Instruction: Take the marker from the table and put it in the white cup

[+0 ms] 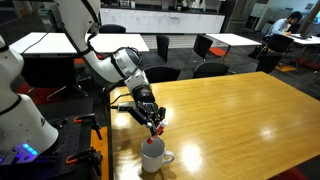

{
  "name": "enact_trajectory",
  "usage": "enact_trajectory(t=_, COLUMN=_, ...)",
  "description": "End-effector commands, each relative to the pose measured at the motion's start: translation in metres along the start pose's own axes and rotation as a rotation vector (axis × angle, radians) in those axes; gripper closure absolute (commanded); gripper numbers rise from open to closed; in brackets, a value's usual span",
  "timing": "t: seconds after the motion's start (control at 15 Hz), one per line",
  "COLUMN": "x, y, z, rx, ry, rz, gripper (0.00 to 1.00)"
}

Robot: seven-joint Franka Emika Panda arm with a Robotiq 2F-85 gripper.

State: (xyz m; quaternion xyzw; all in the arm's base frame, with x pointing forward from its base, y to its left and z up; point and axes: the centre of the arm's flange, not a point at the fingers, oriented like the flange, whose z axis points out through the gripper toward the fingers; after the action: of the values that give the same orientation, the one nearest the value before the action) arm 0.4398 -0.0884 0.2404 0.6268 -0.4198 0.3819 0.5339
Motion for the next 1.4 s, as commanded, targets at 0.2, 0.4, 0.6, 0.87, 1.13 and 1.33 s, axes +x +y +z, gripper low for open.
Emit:
enact_trajectory(t=0.2, x=-0.002, y=-0.002, z=-0.005, rx=0.007, ry=-0.020, rz=-0.038, gripper=0.55)
enact_trajectory(t=0.4, x=-0.002, y=-0.001, z=-0.006, rx=0.011, ry=-0.022, rz=-0.046, gripper=0.40)
enact_trajectory(t=0.6, x=0.000, y=-0.001, z=-0.006, rx=0.011, ry=-0.024, rz=-0.050, gripper=0.18)
enact_trajectory(t=0.87, x=0.011, y=0.005, z=-0.007, rx=0.022, ry=-0.034, rz=-0.046, gripper=0.00)
enact_trajectory(t=1.13, x=0.040, y=0.013, z=-0.009, rx=0.041, ry=-0.036, rz=-0.014, gripper=0.00)
enact_trajectory(t=1.33, x=0.070, y=0.021, z=-0.013, rx=0.077, ry=-0.044, rz=0.021, gripper=0.00)
